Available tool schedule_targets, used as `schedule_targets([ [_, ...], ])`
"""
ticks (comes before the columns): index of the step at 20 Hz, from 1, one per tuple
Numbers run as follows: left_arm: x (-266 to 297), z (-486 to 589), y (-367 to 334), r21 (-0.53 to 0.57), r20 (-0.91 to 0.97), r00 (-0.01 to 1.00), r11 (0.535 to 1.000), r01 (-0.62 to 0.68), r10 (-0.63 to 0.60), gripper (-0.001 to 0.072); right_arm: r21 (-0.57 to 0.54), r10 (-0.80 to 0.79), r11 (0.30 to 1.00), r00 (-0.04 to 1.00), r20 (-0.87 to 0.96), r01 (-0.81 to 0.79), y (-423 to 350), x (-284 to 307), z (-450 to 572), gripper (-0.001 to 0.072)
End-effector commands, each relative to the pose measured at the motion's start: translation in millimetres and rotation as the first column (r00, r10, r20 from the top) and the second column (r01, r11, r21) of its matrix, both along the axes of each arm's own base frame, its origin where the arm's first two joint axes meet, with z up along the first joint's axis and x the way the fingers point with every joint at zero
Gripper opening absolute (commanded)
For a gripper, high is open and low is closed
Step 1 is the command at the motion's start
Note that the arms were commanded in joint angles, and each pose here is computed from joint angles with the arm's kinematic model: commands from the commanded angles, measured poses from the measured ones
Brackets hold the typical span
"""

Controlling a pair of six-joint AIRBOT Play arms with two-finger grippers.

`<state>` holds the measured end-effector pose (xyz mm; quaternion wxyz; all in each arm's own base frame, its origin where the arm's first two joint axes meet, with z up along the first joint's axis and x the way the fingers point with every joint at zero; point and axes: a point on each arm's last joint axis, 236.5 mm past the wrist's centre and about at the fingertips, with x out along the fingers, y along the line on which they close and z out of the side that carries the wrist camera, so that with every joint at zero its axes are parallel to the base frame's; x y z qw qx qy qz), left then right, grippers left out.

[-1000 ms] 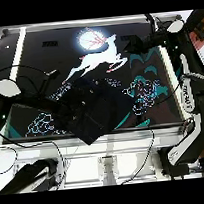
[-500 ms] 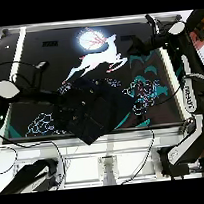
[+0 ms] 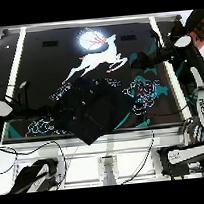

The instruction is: Fold the clothes and pants, and hang the long-sleeved shirts on hangers.

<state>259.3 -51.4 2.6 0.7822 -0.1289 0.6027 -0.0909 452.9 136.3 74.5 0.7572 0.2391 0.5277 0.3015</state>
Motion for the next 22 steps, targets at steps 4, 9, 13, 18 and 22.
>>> schedule_targets([
  [4,-31,-51,43,0.120,-0.179,0.981,0.991,-0.059,0.080,0.0381,-0.011,0.018,1.000,1.000,0.004,-0.018,0,-19,14,0.0198],
  [9,-20,-57,35,-0.091,-0.206,0.972,0.987,-0.134,0.113,0.0331,-0.008,0.038,0.999,0.999,-0.013,-0.038,2,-25,13,0.0265],
  [13,-11,-67,23,-0.225,-0.250,0.960,0.957,-0.186,0.128,0.0348,-0.007,0.046,0.999,0.999,-0.019,-0.046,2,-28,13,0.0265],
  [18,-11,-97,25,-0.230,-0.322,0.939,0.952,-0.204,0.124,0.0361,-0.001,0.077,0.997,0.996,-0.047,-0.077,4,-37,13,0.0266],
  [22,-6,-118,30,-0.213,-0.340,0.928,0.949,-0.235,0.153,0.0359,0.002,0.091,0.996,0.994,-0.059,-0.091,5,-42,12,0.0265],
])
